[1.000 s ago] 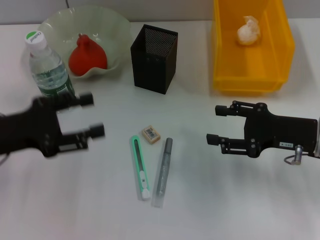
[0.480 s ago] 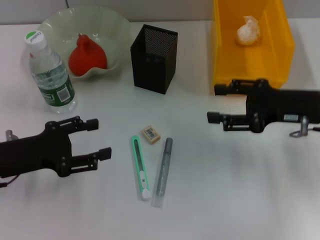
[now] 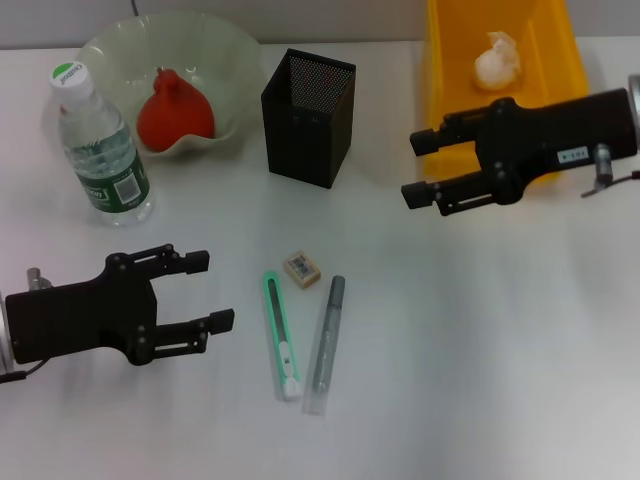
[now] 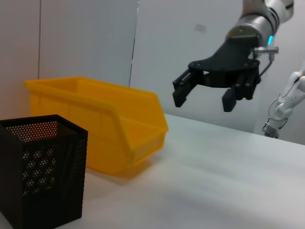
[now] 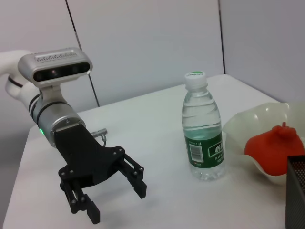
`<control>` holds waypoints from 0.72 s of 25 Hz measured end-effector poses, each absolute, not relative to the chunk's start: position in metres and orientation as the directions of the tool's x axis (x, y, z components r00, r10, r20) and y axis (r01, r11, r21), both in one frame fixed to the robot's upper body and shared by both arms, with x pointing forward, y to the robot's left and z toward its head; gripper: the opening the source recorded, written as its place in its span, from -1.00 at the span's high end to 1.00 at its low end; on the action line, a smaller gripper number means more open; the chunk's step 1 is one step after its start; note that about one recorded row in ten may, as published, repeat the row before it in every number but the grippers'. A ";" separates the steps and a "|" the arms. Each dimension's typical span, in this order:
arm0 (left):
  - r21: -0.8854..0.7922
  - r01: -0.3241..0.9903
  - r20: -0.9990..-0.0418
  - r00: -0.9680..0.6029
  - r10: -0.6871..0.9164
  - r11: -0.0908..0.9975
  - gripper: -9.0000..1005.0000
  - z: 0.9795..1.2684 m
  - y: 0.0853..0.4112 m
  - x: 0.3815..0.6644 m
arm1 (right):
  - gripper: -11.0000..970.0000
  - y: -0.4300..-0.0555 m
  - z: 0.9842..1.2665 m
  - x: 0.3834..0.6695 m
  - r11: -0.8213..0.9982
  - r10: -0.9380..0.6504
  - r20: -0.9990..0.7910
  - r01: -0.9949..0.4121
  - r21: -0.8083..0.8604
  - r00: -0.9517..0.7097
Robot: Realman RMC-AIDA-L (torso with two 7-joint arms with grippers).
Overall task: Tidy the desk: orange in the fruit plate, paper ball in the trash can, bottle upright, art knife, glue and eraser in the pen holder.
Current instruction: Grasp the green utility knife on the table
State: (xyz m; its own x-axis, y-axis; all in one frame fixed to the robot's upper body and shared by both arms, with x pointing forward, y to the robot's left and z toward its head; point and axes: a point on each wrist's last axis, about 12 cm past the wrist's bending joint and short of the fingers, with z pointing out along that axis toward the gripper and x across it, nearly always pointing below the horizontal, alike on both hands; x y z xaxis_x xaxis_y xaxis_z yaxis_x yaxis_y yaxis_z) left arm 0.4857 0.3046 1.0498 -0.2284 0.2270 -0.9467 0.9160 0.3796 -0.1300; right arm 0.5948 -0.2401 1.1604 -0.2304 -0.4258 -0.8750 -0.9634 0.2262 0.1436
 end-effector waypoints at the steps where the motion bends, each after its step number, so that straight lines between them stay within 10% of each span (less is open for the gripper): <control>1: -0.132 0.915 -0.947 -0.230 0.225 0.382 -0.57 1.049 0.305 0.485 | -0.54 -0.238 1.162 0.596 0.222 -0.430 -0.874 -0.965 0.139 -0.225; 18: -0.150 0.914 -0.953 -0.235 0.189 0.377 -0.57 1.060 0.303 0.495 | -0.54 -0.251 1.123 0.562 0.230 -0.293 -0.932 -0.962 0.150 -0.215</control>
